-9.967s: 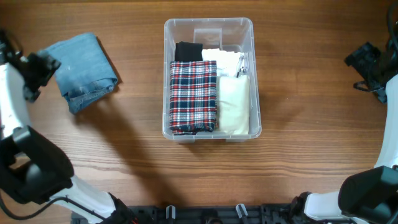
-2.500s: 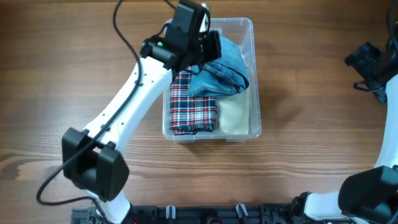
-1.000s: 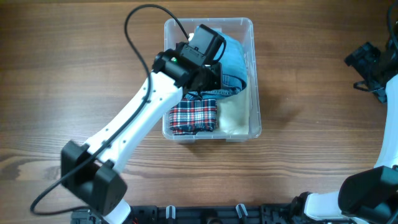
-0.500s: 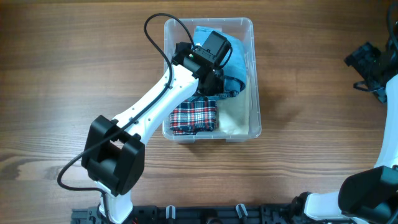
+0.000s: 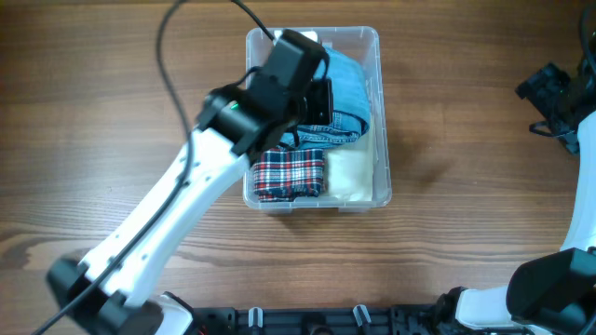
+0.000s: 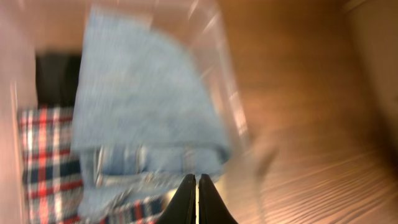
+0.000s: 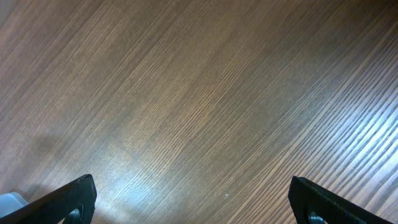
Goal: Pack container
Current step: 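Lower the denim cloth onto the top of the container with the left gripper, then press the denim cloth down into the container with the left gripper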
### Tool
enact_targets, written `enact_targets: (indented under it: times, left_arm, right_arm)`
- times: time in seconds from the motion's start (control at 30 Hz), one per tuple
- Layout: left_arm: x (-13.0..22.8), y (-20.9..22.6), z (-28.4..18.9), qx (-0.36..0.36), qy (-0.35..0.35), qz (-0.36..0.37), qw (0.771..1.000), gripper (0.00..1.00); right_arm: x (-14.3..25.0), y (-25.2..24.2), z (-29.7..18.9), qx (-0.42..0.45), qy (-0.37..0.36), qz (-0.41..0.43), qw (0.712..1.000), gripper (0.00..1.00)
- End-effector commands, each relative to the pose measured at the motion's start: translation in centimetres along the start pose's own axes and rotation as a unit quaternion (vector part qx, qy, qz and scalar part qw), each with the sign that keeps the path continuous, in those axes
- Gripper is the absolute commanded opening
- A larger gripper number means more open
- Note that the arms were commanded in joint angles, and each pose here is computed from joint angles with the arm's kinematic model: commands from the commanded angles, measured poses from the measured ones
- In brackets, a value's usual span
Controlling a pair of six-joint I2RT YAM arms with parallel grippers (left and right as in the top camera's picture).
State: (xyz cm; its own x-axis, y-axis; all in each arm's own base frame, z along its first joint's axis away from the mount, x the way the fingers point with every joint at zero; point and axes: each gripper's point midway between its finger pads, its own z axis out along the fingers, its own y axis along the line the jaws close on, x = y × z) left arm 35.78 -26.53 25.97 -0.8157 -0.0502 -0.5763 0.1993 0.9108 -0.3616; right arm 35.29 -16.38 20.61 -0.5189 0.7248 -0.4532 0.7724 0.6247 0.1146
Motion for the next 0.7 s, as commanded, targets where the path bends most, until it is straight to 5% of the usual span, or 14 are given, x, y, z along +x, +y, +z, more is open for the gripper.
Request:
enact_targets:
  times: [0.0,0.17,0.4,0.67]
  left_arm:
    - [-1.9,-0.7,0.7,0.004,-0.041,0.032,0.999,0.04]
    - [-1.9,-0.2,5.9,-0.011,-0.035,0.03,0.999,0.04]
    - [2.7,1.6,14.2,-0.046,0.041,0.02,0.998,0.04]
    - [8.2,1.7,16.9,-0.061,0.122,0.038,0.99,0.04]
  right_arm:
    - [0.2,-0.1,0.5,0.001,0.007,0.007,1.0,1.0]
    - [0.2,-0.1,0.5,0.001,0.007,0.007,1.0,1.0]
    - [0.2,-0.1,0.5,0.001,0.007,0.007,1.0,1.0]
    - [0.2,-0.1,0.5,0.001,0.007,0.007,1.0,1.0]
